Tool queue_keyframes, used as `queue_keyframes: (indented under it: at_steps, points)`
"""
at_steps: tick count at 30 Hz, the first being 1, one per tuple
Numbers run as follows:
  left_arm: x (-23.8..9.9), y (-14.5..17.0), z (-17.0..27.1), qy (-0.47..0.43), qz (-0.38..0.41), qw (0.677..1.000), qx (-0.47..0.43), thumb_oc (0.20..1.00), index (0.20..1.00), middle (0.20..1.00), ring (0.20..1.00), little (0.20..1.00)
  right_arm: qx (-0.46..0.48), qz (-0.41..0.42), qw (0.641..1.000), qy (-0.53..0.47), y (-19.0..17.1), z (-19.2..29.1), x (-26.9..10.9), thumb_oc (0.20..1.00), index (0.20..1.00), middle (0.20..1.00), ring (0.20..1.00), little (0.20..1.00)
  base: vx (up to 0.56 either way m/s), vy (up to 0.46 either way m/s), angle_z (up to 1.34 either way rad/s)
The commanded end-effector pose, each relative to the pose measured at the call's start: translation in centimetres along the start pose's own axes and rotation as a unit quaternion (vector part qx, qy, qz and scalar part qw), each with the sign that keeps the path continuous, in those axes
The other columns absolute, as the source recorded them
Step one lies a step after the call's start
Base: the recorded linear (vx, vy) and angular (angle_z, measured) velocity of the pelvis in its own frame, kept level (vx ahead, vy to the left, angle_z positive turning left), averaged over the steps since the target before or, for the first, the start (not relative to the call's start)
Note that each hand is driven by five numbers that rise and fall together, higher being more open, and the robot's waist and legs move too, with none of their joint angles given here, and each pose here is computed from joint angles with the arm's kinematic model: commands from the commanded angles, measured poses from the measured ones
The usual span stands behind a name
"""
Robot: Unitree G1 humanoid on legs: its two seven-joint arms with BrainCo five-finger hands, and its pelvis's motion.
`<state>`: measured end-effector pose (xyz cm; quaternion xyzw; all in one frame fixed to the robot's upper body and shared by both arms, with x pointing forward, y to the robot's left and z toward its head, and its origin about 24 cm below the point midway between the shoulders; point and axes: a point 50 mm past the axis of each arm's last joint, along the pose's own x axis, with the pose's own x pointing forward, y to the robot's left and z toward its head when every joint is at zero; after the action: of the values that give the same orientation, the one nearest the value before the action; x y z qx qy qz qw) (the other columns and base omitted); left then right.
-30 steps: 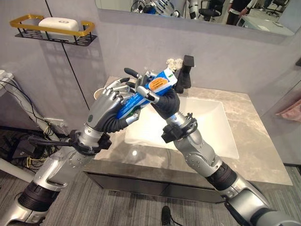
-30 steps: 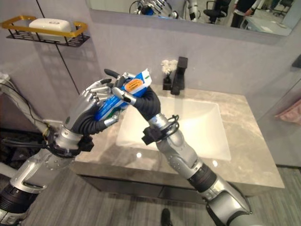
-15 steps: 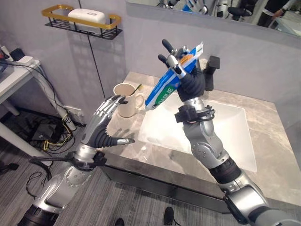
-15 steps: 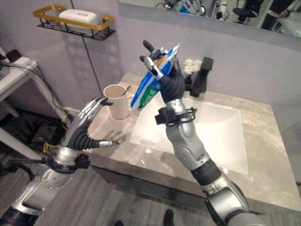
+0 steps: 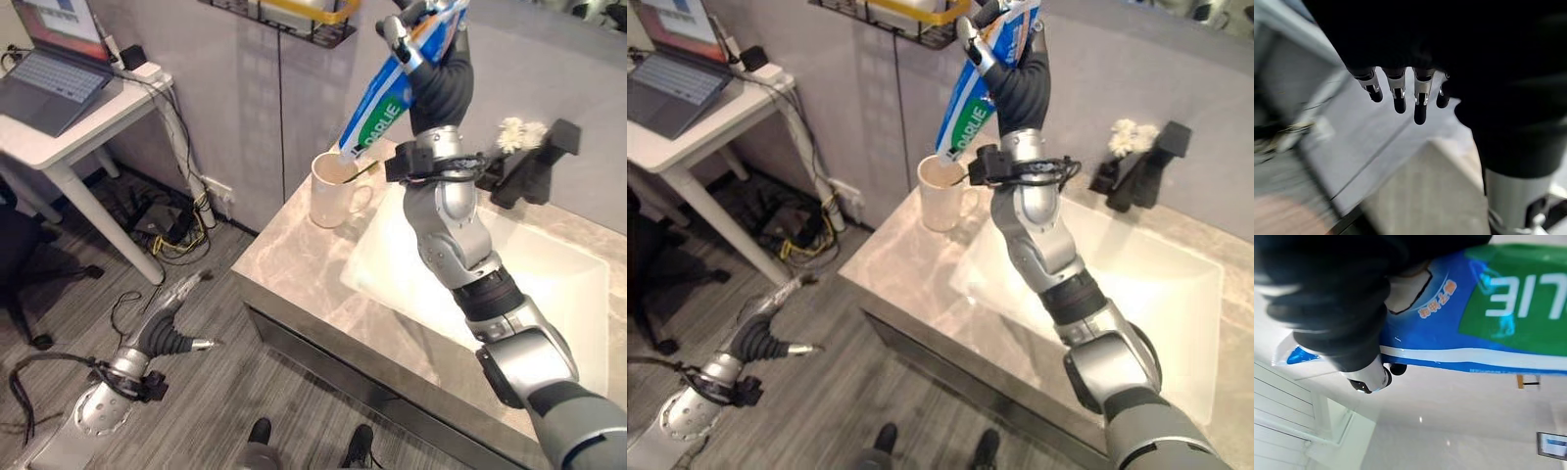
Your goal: Put brush and paste in cup on sink, flatten towel.
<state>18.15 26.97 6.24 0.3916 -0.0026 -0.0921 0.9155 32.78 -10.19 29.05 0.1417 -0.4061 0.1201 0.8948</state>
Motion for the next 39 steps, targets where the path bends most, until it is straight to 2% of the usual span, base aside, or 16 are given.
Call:
queue_keyframes:
  at_steps: [1, 3, 17, 39]
  points:
    - [1.3, 0.5, 2.1, -0.054, -0.033, 0.998, -0.007, 1.0, 1.0, 1.0, 1.0, 1.0, -0.019, 0.01, 0.995, -0.097, 0.1, 4.1, 3.0, 0.2, 0.2, 0.2, 0.2, 0.2, -0.01, 0.03, 0.24]
    - [1.3, -0.1, 1.7, -0.042, -0.04, 0.998, -0.021, 1.0, 1.0, 1.0, 1.0, 1.0, 0.001, 0.007, 0.995, -0.095, 0.2, 3.9, 2.9, 0.2, 0.2, 0.2, 0.2, 0.2, 0.0, 0.009, 0.12]
    - [1.2, -0.4, 0.8, -0.019, -0.048, 0.997, -0.053, 1.0, 1.0, 1.0, 1.0, 1.0, -0.022, -0.024, 0.997, -0.071, -2.2, 2.9, 1.8, 0.2, 0.2, 0.2, 0.2, 0.2, 0.0, 0.012, 0.05]
    - [1.2, -0.7, 0.4, -0.007, -0.05, 0.996, -0.073, 1.0, 1.0, 1.0, 1.0, 1.0, -0.053, 0.005, 0.998, -0.022, -2.4, 1.0, 0.5, 0.2, 0.2, 0.2, 0.2, 0.2, 0.0, 0.0, 0.0]
